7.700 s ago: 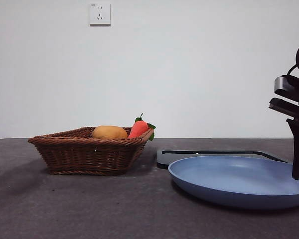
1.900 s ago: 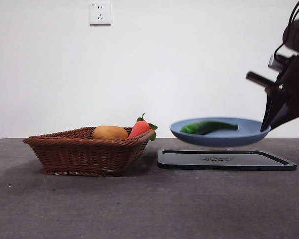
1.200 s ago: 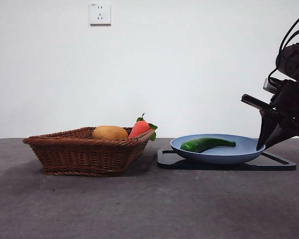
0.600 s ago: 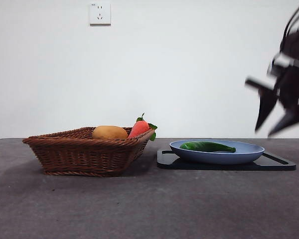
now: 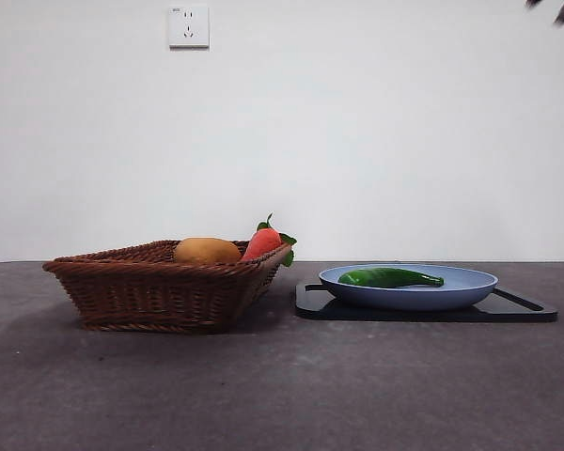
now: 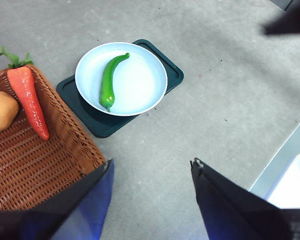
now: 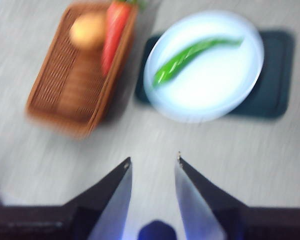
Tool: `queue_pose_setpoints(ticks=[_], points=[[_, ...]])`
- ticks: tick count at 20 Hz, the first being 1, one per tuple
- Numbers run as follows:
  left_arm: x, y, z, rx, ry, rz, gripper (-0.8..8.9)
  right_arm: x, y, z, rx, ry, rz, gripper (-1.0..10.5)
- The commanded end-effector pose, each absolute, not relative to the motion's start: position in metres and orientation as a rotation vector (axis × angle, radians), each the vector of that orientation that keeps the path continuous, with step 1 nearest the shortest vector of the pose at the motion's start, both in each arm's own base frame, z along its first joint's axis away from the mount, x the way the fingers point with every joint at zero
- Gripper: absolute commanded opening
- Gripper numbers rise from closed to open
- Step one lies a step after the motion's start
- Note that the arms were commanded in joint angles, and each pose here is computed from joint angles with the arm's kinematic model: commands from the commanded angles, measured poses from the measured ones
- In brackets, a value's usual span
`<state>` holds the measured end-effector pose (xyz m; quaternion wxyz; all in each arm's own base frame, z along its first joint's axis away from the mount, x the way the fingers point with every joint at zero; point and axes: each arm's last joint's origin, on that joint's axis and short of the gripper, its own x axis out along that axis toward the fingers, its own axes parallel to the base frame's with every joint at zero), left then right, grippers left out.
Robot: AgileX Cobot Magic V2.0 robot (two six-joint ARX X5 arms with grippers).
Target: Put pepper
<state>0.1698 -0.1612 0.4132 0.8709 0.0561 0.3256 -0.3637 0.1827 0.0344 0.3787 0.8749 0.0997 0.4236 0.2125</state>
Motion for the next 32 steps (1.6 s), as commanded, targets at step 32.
queue_pose_setpoints(ticks=[32], points=[[0.189,-0.127,0.457,0.087,0.260,-0.600,0.08,0.116,0.034,0.388,0.079,0.969,0.548,0.1]])
